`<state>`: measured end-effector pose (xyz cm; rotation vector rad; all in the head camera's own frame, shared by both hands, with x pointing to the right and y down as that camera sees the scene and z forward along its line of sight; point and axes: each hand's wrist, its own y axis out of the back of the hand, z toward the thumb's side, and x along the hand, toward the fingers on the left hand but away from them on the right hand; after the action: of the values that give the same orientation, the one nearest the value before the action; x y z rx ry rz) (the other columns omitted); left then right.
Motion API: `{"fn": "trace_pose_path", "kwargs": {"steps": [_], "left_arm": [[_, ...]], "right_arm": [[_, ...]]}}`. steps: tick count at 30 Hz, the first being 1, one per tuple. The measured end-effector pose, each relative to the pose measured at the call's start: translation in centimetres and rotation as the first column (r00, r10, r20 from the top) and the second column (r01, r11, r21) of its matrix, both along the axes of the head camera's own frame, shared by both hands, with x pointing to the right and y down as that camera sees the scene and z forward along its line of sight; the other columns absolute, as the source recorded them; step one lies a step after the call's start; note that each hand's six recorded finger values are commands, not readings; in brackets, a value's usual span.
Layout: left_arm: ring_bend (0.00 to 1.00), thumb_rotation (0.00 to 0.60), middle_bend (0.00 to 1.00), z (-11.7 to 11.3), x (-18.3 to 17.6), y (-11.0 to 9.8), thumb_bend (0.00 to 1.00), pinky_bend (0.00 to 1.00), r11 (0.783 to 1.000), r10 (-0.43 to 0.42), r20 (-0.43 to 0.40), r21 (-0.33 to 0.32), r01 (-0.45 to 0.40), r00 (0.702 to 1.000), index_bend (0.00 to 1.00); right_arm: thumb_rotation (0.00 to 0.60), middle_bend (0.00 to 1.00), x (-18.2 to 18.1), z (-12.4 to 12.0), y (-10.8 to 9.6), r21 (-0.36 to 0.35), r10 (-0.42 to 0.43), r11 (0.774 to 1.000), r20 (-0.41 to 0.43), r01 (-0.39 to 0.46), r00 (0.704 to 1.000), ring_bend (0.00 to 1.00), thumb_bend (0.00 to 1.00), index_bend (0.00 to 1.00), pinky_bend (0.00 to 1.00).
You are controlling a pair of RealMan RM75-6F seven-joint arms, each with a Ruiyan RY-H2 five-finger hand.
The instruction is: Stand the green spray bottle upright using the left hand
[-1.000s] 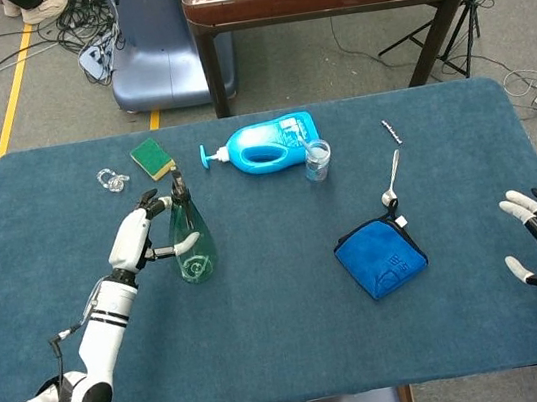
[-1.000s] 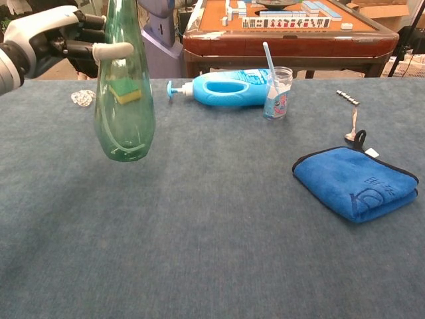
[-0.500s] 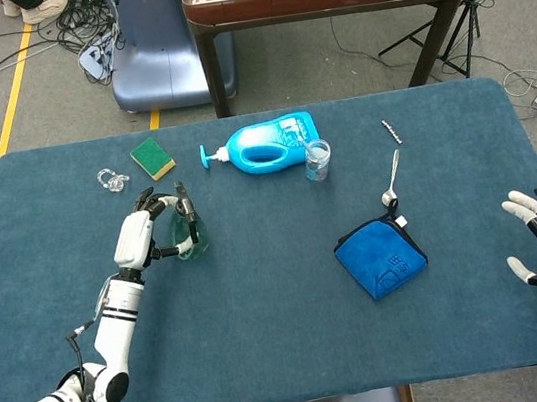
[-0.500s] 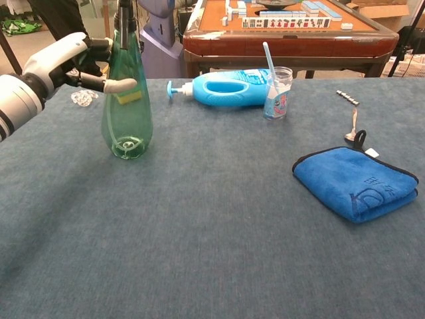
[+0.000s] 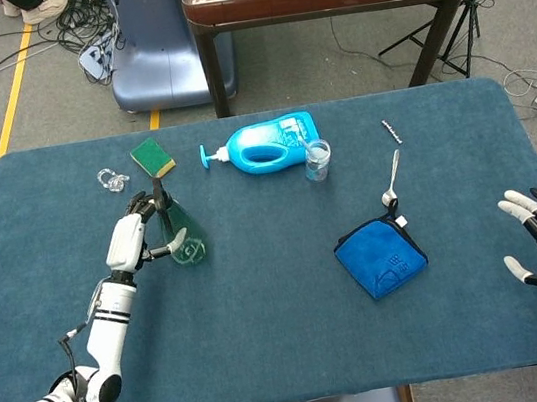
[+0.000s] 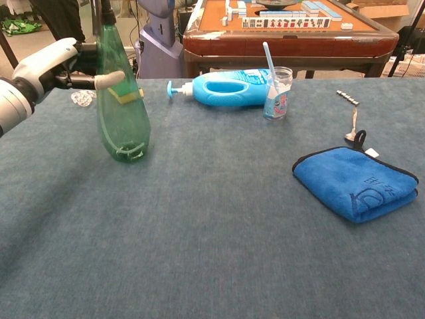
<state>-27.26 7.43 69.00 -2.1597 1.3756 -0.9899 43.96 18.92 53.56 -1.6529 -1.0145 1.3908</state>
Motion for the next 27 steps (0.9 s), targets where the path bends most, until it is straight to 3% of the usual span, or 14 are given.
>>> {"fn": "trace_pose_path", "kwargs": {"steps": [8, 12, 19, 27], "left_arm": [[0.07, 0.251, 0.19, -0.5, -0.2, 0.1, 0.37, 0.05, 1.0, 0.002, -0.005, -0.015, -0.002, 1.0, 0.2], [0.05, 0.24, 0.17, -0.6, -0.3, 0.3, 0.37, 0.04, 1.0, 0.002, -0.005, -0.018, -0.002, 1.0, 0.18], [0.0, 0.184, 0.06, -1.1, -0.4, 0.7, 0.37, 0.01, 1.0, 0.008, -0.019, -0.026, -0.009, 1.0, 0.0], [0.0, 0.14, 0.03, -2.1, -0.8, 1.4, 0.37, 0.0, 0.999, 0.03, -0.02, -0.045, -0.03, 0.999, 0.0]], "right_arm": [[0.6, 0.15, -0.1, -0.1, 0.0, 0.004, -0.002, 1.0, 0.0, 0.002, 1.0, 0.01, 0.28, 0.19, 0.0], [0.6, 0.15, -0.1, -0.2, 0.0, 0.005, -0.003, 1.0, 0.0, 0.003, 1.0, 0.01, 0.28, 0.19, 0.0], [0.6, 0.15, 0.0, -0.3, -0.1, 0.009, -0.003, 1.0, 0.0, 0.003, 1.0, 0.01, 0.28, 0.19, 0.0], [0.6, 0.15, 0.0, -0.2, 0.0, 0.008, -0.002, 1.0, 0.002, 0.002, 1.0, 0.01, 0.28, 0.19, 0.0]]}}
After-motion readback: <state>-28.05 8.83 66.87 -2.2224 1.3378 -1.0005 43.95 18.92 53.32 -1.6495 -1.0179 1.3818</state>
